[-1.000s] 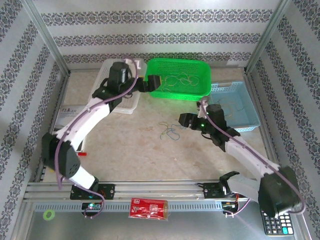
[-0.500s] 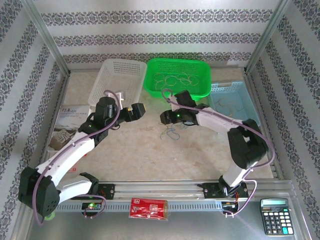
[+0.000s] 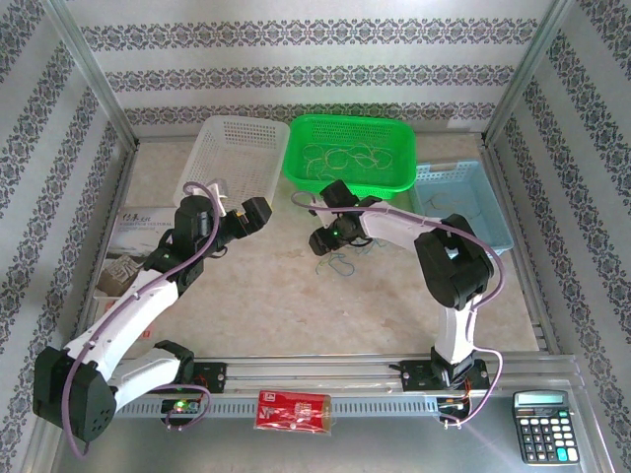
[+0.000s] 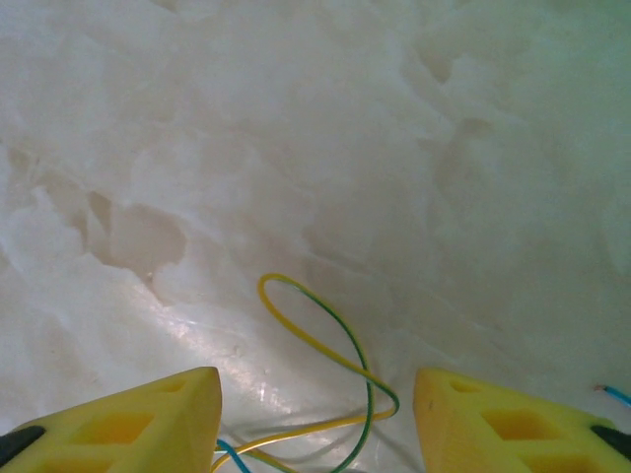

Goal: Untangle the cables

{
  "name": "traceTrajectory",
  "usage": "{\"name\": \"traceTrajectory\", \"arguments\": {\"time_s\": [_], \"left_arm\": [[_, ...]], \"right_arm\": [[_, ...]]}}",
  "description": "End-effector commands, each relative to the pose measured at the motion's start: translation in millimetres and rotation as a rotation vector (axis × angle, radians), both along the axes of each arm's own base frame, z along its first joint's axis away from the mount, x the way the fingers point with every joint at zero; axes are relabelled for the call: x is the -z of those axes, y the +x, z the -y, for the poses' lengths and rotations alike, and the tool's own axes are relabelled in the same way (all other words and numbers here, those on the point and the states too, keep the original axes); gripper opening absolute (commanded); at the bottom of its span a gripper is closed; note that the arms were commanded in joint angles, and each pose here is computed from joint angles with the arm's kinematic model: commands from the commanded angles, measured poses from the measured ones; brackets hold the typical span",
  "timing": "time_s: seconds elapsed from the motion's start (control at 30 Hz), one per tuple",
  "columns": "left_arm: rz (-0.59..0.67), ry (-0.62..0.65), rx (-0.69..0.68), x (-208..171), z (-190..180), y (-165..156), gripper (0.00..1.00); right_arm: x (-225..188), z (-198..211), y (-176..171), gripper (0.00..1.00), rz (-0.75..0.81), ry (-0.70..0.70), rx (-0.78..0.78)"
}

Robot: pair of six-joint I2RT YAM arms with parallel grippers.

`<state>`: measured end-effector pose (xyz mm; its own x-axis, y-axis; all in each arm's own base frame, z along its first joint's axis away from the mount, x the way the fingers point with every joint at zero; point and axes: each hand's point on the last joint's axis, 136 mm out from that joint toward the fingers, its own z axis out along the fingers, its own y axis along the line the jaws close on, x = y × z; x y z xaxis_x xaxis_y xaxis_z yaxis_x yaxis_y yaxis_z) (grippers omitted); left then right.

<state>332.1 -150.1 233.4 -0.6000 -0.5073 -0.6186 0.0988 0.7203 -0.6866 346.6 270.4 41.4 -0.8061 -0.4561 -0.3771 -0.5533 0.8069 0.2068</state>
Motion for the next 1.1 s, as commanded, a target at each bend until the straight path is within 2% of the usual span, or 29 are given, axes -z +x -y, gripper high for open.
{"name": "traceTrajectory", "arguments": {"time_s": [0.0, 0.13, 0.3, 0.4, 0.7, 0.93, 1.0, 1.07], "left_arm": [[0.033, -0.042, -0.015, -9, -4, 4, 1.00], [0.032, -0.051, -0.018, -9, -5, 5, 1.00], [0.034, -0.063, -0.012, -9, -4, 6, 1.00], [0.032, -0.067, -0.007, -7, -3, 6, 1.00], [0.018, -0.073, 0.031, 2, 4, 8, 1.00], [0.013, -0.074, 0.090, 6, 13, 7, 1.00], [0.001, -0.077, 0.105, 10, 16, 7, 1.00], [-0.003, -0.081, 0.121, 12, 19, 7, 1.00]], "right_arm": [[7, 2, 2, 0.51, -0.004, -0.052, -0.028], [14, 1, 3, 0.39, -0.016, -0.061, -0.036], [9, -5, 3, 0.12, -0.017, -0.031, -0.049], [-5, -8, 5, 0.00, 0.007, -0.002, -0.053], [-69, -18, 5, 0.00, 0.123, 0.159, -0.009], [-110, -25, -9, 0.00, 0.217, 0.278, -0.017], [-116, -23, -12, 0.00, 0.273, 0.256, -0.028], [-117, -15, -11, 0.00, 0.385, 0.148, -0.027]]}}
